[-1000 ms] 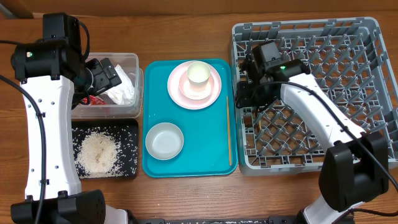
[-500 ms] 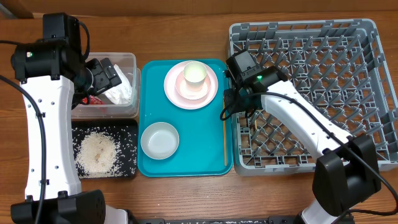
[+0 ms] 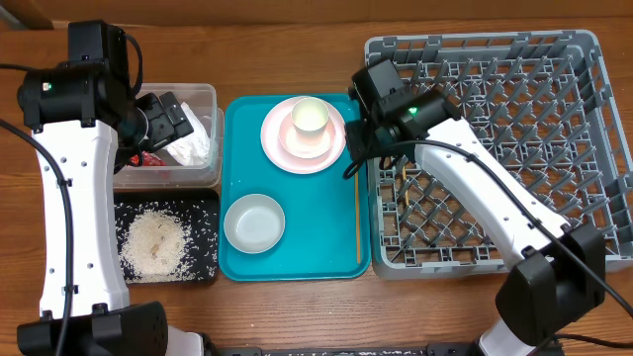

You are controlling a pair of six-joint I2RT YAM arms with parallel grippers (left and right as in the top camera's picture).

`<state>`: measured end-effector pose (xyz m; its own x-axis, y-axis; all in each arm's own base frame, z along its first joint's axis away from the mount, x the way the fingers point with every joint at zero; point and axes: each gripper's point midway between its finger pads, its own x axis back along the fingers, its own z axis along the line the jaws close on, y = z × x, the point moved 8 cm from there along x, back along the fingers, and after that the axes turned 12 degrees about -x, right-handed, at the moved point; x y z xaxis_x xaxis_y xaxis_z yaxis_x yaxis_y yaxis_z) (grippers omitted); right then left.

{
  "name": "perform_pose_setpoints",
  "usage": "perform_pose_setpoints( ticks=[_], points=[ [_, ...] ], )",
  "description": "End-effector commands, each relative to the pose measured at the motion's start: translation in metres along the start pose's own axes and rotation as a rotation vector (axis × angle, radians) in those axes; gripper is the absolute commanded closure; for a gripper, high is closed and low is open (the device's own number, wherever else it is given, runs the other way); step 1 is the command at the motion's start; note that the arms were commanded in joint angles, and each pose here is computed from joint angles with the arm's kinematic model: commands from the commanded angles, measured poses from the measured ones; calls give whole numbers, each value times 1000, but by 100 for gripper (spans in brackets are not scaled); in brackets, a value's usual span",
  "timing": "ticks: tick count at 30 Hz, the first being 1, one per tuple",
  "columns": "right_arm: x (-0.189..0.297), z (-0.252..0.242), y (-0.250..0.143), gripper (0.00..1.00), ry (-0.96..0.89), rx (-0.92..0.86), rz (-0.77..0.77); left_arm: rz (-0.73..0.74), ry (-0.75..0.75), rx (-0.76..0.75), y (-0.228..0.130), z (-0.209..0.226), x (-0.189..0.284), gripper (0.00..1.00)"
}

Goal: Sort waste into correct bins and load items into the dishwasher
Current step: 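Move the right gripper back to the chopstick along the tray rim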

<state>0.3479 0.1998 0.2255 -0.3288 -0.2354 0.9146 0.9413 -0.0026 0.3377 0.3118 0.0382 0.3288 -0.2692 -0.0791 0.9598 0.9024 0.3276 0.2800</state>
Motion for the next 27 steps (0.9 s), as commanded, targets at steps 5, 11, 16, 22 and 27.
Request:
perform_pose_setpoints(
  ticks=[5, 11, 16, 22, 27],
  points=[
    [18, 17, -22, 67, -13, -62, 57, 0, 11, -11, 1, 2, 0, 0],
    [6, 29, -54, 68, -145, -151, 72, 0, 11, -11, 1, 2, 0, 0],
    [-26, 35, -91, 68, -252, -74, 23, 0, 11, -11, 1, 2, 0, 0],
    [-63, 11, -115, 68, -361, -95, -69, 0, 11, -11, 1, 2, 0, 0],
    [-86, 0, -126, 68, -314, -74, -74, 0, 11, -11, 1, 2, 0, 0]
  ],
)
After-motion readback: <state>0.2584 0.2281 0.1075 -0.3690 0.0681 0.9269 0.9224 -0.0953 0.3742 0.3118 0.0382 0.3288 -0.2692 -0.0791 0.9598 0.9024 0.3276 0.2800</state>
